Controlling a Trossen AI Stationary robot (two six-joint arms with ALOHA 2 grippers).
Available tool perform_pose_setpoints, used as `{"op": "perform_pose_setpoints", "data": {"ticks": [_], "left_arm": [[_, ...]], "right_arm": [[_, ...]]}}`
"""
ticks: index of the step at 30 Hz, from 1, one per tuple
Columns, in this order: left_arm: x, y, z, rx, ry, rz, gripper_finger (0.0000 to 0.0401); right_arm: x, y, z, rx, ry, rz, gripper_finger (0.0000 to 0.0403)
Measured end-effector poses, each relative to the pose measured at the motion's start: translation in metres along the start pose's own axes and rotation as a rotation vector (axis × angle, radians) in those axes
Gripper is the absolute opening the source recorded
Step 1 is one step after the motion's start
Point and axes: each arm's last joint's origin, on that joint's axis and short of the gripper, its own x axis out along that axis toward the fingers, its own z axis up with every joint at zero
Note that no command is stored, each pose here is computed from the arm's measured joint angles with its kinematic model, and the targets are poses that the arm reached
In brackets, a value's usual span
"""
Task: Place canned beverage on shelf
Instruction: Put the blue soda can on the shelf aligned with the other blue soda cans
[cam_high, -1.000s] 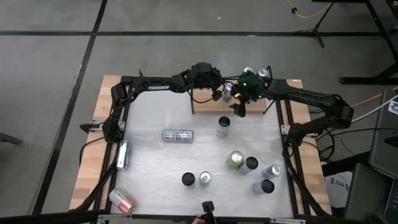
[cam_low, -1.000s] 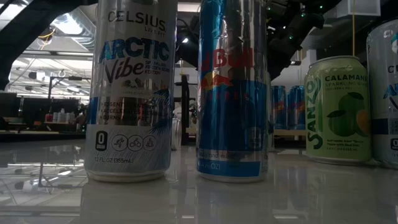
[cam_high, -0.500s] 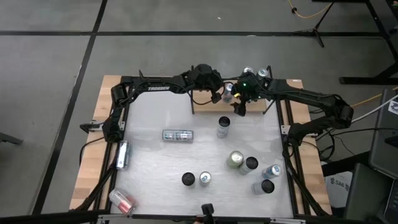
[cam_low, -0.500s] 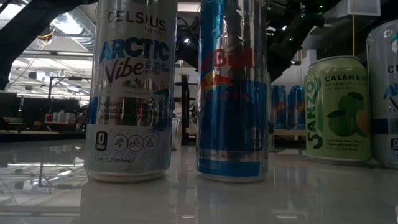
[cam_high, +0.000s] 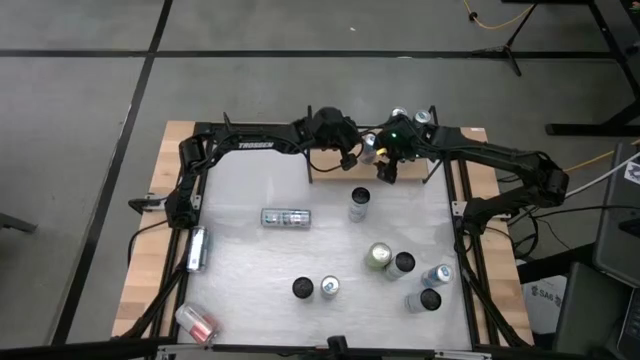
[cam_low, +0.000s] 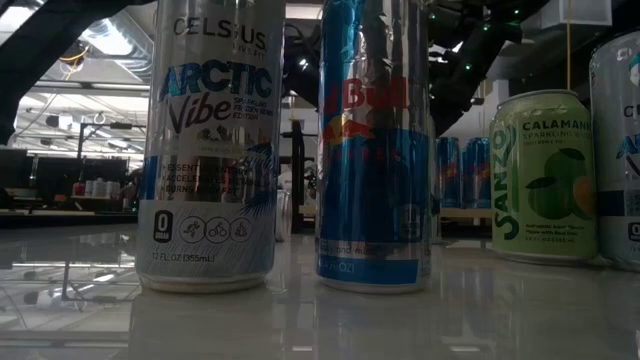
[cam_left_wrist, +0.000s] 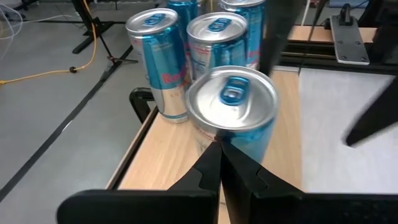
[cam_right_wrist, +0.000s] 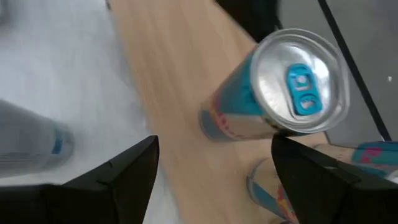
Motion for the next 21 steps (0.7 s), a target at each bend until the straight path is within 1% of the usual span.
{"op": "perform_pose_setpoints", "data": {"ticks": [7, 11, 17, 21], "left_arm": [[-0.0004, -0.0064, -0.0013, 0.005, 0.024, -0.015, 0.0005], [-0.0003, -0.0079, -0.0026, 0.008, 0.041, 0.008, 0.0005], [-0.0003, -0.0068, -0.0028, 0.008, 0.043, 0.018, 0.0005], [-0.0036, -0.0067, -0.0014, 0.009, 0.055, 0.017, 0.0005]], "right_arm": [[0.0002, -0.0006, 0.0004, -0.002, 0.000, -0.022, 0.0303], [0.0002, -0.0004, 0.0004, -0.003, 0.000, -0.020, 0.0303], [0.0001, 0.0004, 0.0003, -0.004, -0.002, 0.001, 0.0303], [-0.0064, 0.0005, 0.0012, -0.005, -0.010, 0.021, 0.0303]]}}
